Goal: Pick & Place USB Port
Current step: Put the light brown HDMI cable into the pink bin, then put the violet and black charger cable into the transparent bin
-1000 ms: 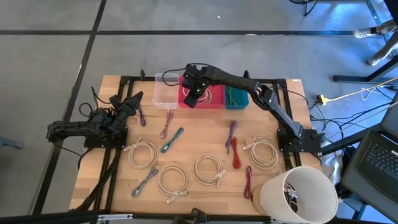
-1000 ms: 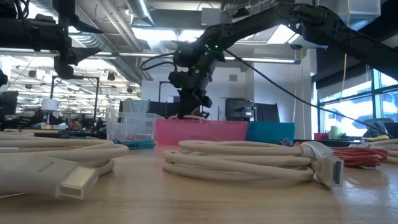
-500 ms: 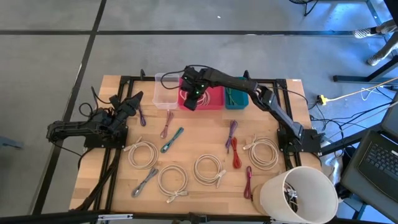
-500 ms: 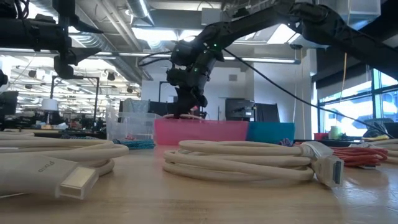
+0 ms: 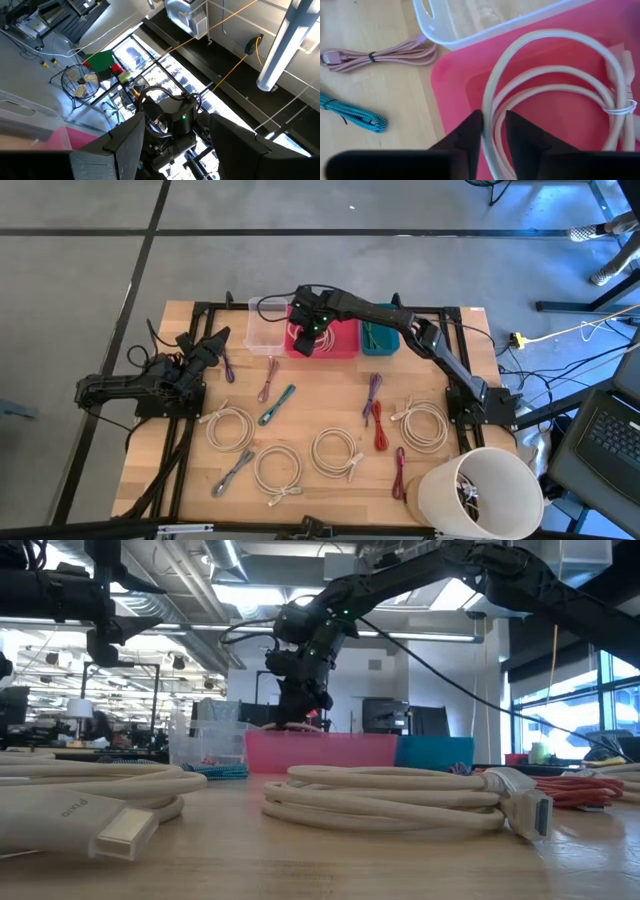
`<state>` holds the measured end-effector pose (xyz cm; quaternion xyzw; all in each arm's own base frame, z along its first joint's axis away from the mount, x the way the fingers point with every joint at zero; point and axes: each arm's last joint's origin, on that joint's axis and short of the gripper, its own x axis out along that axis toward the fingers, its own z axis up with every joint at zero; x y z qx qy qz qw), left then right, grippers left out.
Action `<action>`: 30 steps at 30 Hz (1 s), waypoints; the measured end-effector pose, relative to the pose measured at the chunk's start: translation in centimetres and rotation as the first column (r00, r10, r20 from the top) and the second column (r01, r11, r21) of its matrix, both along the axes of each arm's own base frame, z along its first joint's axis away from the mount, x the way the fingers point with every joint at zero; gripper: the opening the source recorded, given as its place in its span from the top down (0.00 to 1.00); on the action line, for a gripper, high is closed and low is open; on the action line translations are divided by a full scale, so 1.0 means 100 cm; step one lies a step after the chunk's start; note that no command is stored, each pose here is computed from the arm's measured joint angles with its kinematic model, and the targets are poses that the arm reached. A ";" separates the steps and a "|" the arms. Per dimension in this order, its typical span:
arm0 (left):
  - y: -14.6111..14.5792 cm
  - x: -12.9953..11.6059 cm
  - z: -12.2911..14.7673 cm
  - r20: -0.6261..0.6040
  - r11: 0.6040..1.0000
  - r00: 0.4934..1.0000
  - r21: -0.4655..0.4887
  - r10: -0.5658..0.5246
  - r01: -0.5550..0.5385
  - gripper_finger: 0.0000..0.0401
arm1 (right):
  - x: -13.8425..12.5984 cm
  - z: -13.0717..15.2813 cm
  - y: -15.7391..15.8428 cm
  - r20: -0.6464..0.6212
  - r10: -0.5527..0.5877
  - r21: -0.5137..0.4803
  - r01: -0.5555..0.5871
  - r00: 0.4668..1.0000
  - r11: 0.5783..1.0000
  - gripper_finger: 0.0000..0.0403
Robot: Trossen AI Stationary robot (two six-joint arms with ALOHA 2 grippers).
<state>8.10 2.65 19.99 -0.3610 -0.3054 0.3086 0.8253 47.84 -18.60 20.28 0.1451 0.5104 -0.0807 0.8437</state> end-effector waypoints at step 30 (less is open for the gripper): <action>-0.001 0.001 -0.001 -0.010 1.000 1.000 0.004 -0.028 0.028 0.46 | -0.062 0.108 0.085 -0.271 -0.121 0.075 0.146 0.955 0.986 0.71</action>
